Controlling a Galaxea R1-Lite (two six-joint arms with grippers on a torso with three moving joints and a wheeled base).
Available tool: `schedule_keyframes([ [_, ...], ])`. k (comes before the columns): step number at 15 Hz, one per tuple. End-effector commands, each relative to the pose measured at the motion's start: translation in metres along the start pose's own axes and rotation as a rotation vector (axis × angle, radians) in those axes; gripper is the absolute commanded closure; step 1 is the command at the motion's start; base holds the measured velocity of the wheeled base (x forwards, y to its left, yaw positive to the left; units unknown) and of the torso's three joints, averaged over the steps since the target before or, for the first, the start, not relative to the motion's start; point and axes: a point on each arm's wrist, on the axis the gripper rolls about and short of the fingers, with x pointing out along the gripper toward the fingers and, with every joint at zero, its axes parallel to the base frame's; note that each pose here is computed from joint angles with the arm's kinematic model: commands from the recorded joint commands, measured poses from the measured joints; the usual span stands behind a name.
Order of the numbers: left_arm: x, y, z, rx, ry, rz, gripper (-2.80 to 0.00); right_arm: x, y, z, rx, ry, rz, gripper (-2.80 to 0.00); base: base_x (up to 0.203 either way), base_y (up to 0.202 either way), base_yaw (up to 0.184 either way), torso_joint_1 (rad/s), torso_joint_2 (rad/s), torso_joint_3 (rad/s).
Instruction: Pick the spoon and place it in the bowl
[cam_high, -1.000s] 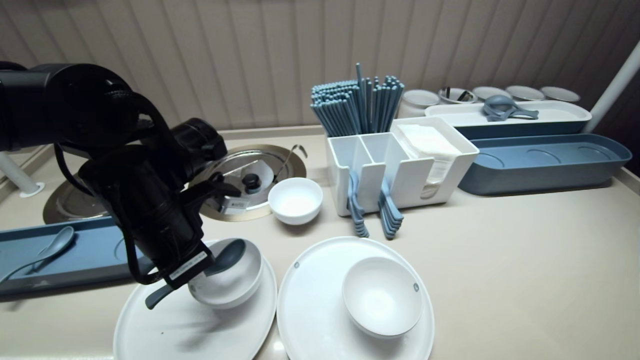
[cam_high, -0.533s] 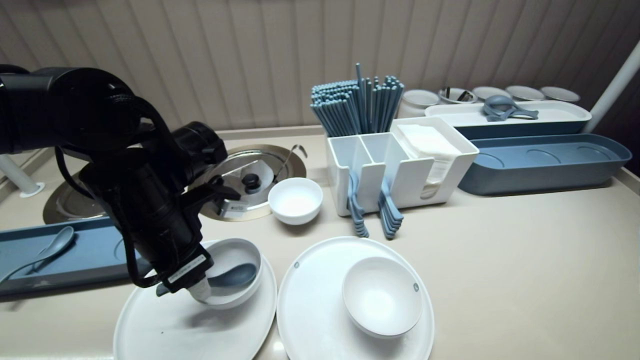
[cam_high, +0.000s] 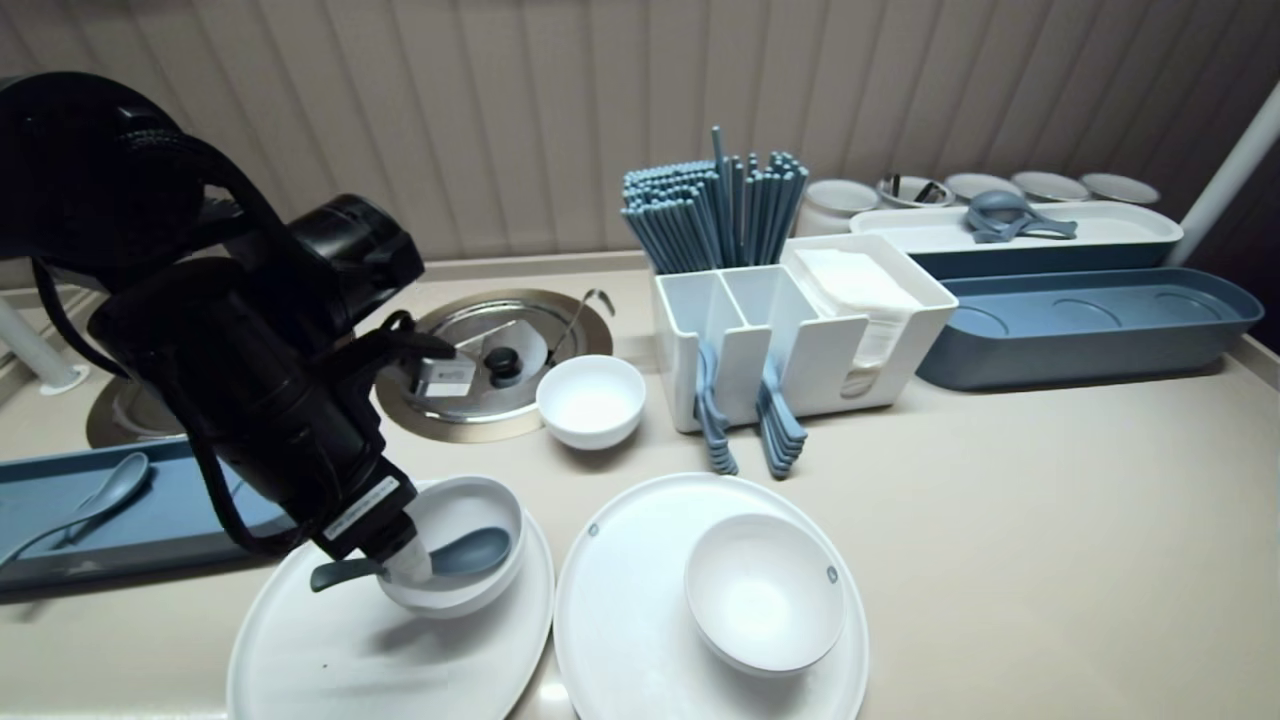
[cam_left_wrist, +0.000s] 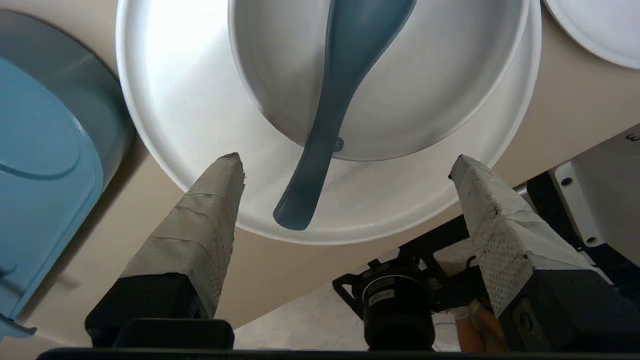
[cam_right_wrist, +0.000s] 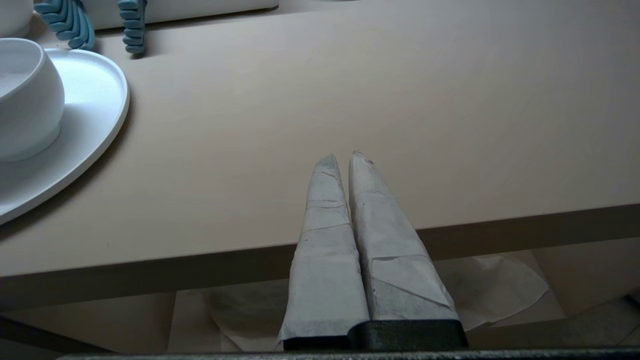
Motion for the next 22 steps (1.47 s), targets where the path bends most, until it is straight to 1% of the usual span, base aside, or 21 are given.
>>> schedule_keyframes([
  [1,-0.004,0.000,0.000,-0.011,-0.015,0.004,-2.80,0.000,0.000,0.000,0.001,0.002,0.000,0.00,0.000,0.000,0.000,0.000,0.00,0.000],
  [2,-0.004,0.000,0.001,-0.015,-0.032,0.007,-2.80,0.000,0.000,0.000,0.001,0.002,0.000,0.00,0.000,0.000,0.000,0.000,0.00,0.000],
  [3,-0.006,0.000,0.000,-0.037,-0.041,0.008,-2.80,0.000,0.000,0.000,0.001,0.002,0.000,0.00,0.000,0.000,0.000,0.000,0.00,0.000],
  [5,-0.013,0.000,-0.006,-0.114,-0.060,0.015,-2.80,0.000,0.000,0.000,0.001,0.001,0.000,0.00,0.000,0.000,0.000,0.000,0.00,0.000],
  [6,-0.019,-0.001,-0.009,-0.158,-0.084,0.017,-2.80,0.000,0.000,0.000,0.001,0.002,0.000,0.00,0.000,0.000,0.000,0.000,0.00,0.000],
  [7,-0.024,-0.001,-0.011,-0.188,-0.122,0.020,-2.80,0.000,0.000,0.000,0.001,0.002,0.000,0.00,0.000,0.000,0.000,0.000,0.00,0.000],
  [9,-0.030,-0.001,-0.014,-0.225,-0.214,0.022,-2.80,0.000,0.000,0.000,0.001,0.002,0.000,0.00,0.000,0.000,0.000,0.000,0.00,0.000],
  [10,-0.031,-0.001,-0.012,-0.238,-0.257,0.024,-2.80,0.000,0.000,0.000,0.001,0.002,0.000,0.00,0.000,0.000,0.000,0.000,0.00,0.000],
  [11,-0.032,-0.001,-0.011,-0.272,-0.275,0.023,-2.80,0.000,0.000,0.000,0.001,0.002,0.000,0.00,0.000,0.000,0.000,0.000,0.00,0.000],
  [12,-0.032,0.000,-0.010,-0.287,-0.279,0.024,-2.80,0.000,0.000,0.000,0.001,0.002,0.000,0.00,0.000,0.000,0.000,0.000,0.00,0.000],
  [13,-0.031,0.000,-0.010,-0.290,-0.277,0.027,-2.80,0.000,0.000,0.000,0.001,0.002,0.000,0.00,0.000,0.000,0.000,0.000,0.00,0.000],
  [14,-0.032,0.002,-0.011,-0.297,-0.277,0.030,0.00,0.000,0.000,0.000,-0.001,0.002,0.000,0.00,0.000,0.000,0.000,0.000,0.00,0.000],
  [17,-0.040,0.009,-0.014,-0.327,-0.311,0.045,0.00,0.000,0.000,0.000,0.001,0.001,0.000,0.00,0.000,0.000,0.000,0.000,0.00,0.000],
  [19,-0.039,0.010,-0.012,-0.352,-0.313,0.046,0.00,0.000,0.000,0.000,0.001,0.001,0.000,0.00,0.000,0.000,0.000,0.000,0.00,0.000],
  [22,-0.040,0.014,-0.013,-0.367,-0.316,0.055,0.00,0.000,0.000,0.000,0.001,0.001,0.000,0.00,0.000,0.000,0.000,0.000,0.00,0.000],
])
